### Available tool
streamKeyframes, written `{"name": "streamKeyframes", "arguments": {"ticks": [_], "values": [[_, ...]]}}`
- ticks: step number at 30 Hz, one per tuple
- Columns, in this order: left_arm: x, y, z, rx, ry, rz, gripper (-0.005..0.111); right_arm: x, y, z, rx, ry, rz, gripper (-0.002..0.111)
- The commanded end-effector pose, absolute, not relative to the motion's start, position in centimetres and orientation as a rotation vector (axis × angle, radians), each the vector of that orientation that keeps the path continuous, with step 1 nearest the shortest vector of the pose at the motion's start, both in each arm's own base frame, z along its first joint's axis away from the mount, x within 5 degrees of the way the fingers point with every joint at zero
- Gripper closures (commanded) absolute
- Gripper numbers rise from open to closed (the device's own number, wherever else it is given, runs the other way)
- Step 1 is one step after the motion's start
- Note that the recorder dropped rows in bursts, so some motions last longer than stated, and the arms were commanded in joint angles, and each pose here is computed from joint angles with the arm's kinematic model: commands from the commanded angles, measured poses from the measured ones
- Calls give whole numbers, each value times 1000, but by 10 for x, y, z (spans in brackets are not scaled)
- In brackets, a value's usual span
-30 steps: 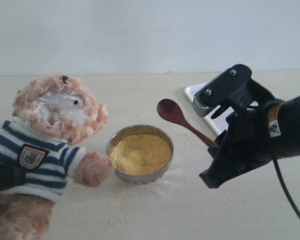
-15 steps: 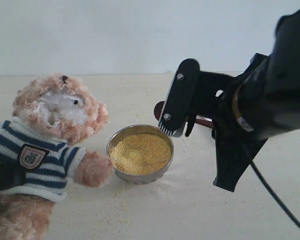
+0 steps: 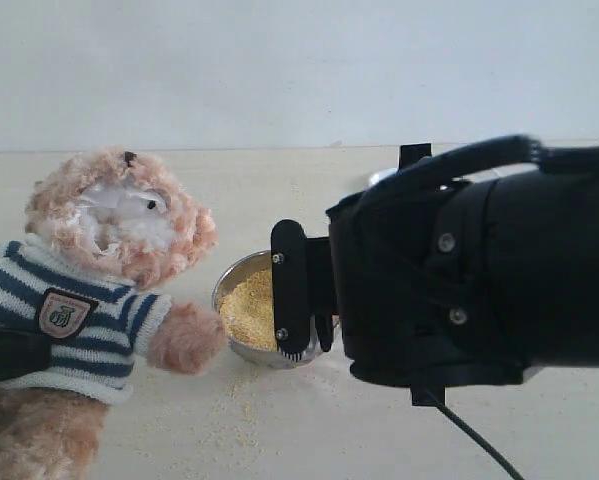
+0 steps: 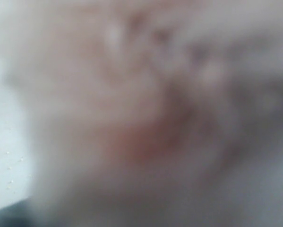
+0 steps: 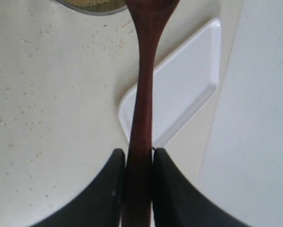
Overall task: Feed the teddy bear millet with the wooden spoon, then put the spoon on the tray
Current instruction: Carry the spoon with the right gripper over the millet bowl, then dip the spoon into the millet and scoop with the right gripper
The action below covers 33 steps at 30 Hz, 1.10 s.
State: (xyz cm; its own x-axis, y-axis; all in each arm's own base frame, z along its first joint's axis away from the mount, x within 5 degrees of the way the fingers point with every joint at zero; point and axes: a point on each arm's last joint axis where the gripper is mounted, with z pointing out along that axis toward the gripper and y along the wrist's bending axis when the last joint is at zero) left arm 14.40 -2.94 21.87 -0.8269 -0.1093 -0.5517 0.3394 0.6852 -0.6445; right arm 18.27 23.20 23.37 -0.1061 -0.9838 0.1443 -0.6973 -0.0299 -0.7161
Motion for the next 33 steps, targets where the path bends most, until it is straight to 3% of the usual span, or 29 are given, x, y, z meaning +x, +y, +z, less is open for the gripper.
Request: {"name": "streamKeyframes", "arguments": {"ticks": [1,33], "values": [[143,-30,221,166,2309,-1063,102,188,238,229,-1777,1786,-998,107],[143,-30,221,168,2310,-1062,102,195,266,199,-1871,1729,-1082,107]]}}
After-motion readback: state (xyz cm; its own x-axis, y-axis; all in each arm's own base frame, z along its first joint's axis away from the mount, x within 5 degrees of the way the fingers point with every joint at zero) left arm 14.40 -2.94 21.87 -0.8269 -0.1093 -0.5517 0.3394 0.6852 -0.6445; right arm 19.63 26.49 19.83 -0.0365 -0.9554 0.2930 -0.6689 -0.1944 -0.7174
